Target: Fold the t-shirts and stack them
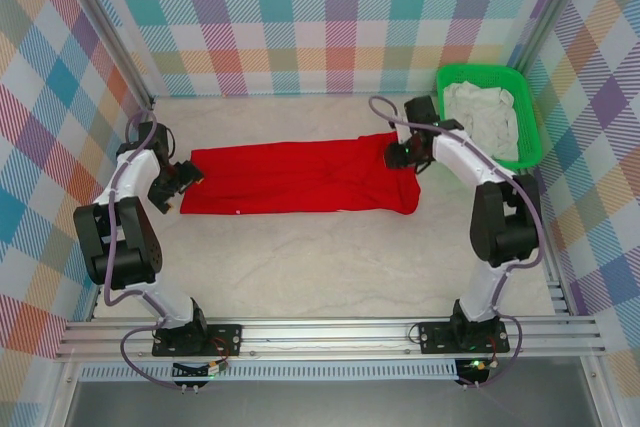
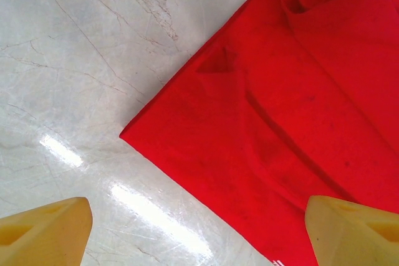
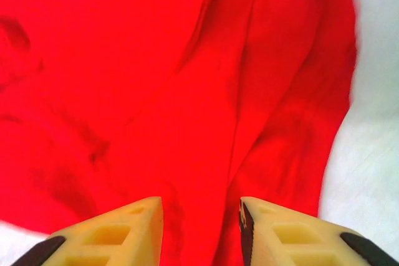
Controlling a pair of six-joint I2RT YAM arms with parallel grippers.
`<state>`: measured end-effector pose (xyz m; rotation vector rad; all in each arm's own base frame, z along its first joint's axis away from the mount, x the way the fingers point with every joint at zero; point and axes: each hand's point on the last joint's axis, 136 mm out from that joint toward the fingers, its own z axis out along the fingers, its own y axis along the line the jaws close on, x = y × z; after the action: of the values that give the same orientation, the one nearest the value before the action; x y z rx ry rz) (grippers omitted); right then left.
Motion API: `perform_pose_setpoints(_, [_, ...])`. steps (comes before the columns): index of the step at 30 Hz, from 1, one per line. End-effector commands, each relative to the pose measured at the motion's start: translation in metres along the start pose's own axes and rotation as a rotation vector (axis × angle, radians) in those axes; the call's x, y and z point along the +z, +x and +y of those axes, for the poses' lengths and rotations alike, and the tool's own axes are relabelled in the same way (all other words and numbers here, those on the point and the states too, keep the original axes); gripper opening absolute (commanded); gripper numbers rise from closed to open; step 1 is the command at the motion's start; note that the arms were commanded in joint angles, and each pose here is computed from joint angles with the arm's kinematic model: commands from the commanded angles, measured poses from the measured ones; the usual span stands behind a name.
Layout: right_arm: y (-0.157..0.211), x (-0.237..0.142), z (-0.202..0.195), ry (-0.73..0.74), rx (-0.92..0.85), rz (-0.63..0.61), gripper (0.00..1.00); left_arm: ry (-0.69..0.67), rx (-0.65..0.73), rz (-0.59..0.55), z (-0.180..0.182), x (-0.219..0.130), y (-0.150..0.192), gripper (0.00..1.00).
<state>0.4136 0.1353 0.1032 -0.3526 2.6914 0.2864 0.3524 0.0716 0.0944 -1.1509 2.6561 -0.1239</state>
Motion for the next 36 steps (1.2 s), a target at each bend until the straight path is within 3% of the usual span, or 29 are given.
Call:
perform_pose_setpoints(1, [0.044,0.013,0.012,-0.088,0.108,0.121,0.37,0.010,0.020,0.014,0.001,-0.010,0.011,0.88])
perform_pose_setpoints(13, [0.069,0.033,0.003,-0.058,0.132,0.201,0.37,-0.017,0.014,0.047,0.009,0.004,0.020,0.85])
perform_pose_setpoints(23, [0.082,0.029,-0.006,-0.032,0.142,0.218,0.37,-0.078,0.007,0.153,0.014,0.055,0.038,0.64])
perform_pose_setpoints(27, [0.082,0.028,-0.004,-0.054,0.150,0.213,0.36,-0.105,0.018,0.173,0.013,0.068,0.042,0.60])
perform_pose_setpoints(30, [0.079,0.029,0.001,-0.088,0.160,0.200,0.28,-0.134,0.023,0.185,0.017,0.078,0.045,0.57])
perform_pose_setpoints(34, [0.076,0.027,-0.002,-0.079,0.150,0.202,0.02,-0.172,0.025,0.186,0.024,0.085,0.046,0.52])
perform_pose_setpoints(36, [0.072,0.024,-0.010,-0.050,0.131,0.197,0.00,-0.190,0.028,0.184,0.027,0.086,0.046,0.52])
